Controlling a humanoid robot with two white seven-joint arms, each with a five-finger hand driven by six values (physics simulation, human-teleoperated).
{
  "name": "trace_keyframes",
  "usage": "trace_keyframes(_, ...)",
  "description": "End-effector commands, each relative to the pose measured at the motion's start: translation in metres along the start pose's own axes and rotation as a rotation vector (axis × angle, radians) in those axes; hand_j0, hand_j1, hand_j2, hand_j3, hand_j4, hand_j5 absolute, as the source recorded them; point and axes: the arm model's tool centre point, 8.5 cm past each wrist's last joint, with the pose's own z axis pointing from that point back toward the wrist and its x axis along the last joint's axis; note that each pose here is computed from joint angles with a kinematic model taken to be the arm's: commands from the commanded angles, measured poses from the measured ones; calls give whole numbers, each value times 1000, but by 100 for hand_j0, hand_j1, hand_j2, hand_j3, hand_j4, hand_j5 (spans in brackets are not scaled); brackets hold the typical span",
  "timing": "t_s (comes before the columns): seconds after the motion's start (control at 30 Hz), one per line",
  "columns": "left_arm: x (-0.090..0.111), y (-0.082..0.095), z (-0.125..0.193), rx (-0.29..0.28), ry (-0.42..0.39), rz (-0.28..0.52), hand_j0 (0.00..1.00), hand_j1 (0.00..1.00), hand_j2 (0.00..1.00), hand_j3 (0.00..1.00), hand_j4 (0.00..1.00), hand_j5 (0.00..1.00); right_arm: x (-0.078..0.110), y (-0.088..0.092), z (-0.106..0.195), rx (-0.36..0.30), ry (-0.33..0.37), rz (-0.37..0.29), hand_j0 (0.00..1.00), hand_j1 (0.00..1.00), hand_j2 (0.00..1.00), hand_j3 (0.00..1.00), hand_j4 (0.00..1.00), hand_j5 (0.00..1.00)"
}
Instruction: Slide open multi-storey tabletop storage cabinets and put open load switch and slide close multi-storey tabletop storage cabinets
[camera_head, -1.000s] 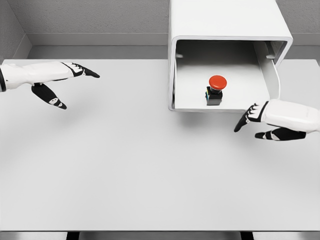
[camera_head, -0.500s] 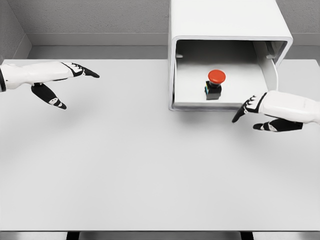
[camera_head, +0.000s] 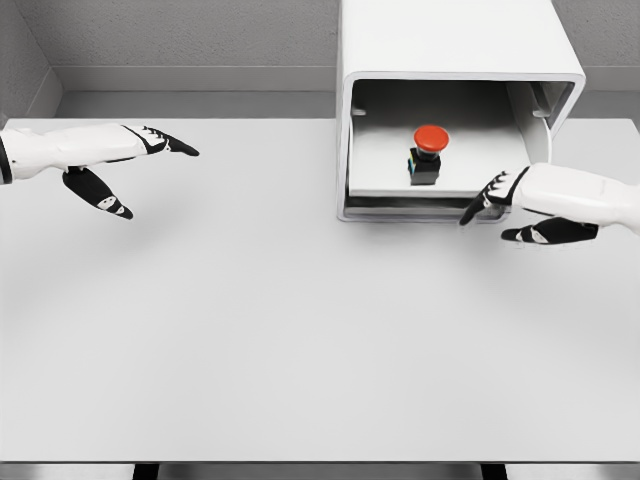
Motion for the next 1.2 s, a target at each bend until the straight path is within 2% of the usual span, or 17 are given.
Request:
trace_keyframes(0.0, 0, 1, 1, 5, 0, 6, 100, 100, 100, 100, 100, 100, -5, 6, -2, 3, 6, -27, 68, 68, 68, 68, 68, 68)
trace_keyframes(0.43, 0, 1, 1, 4, 1, 5, 100, 100, 100, 100, 100, 100, -11, -6, -18, -16, -9, -20, 68, 68, 68, 68, 68, 68)
trace_keyframes(0.53, 0, 1, 1, 4, 1, 5, 100, 100, 100, 100, 100, 100, -11, -5, -23, 1, -5, -6, 68, 68, 68, 68, 68, 68)
trace_keyframes(0.73, 0, 1, 1, 4, 1, 5, 100, 100, 100, 100, 100, 100, -15, 0, -38, 18, -20, -23, 68, 68, 68, 68, 68, 68)
trace_keyframes(1.17, 0, 1, 1, 4, 1, 5, 100, 100, 100, 100, 100, 100, -34, -11, -59, 14, 3, -33, 69, 69, 69, 69, 69, 69)
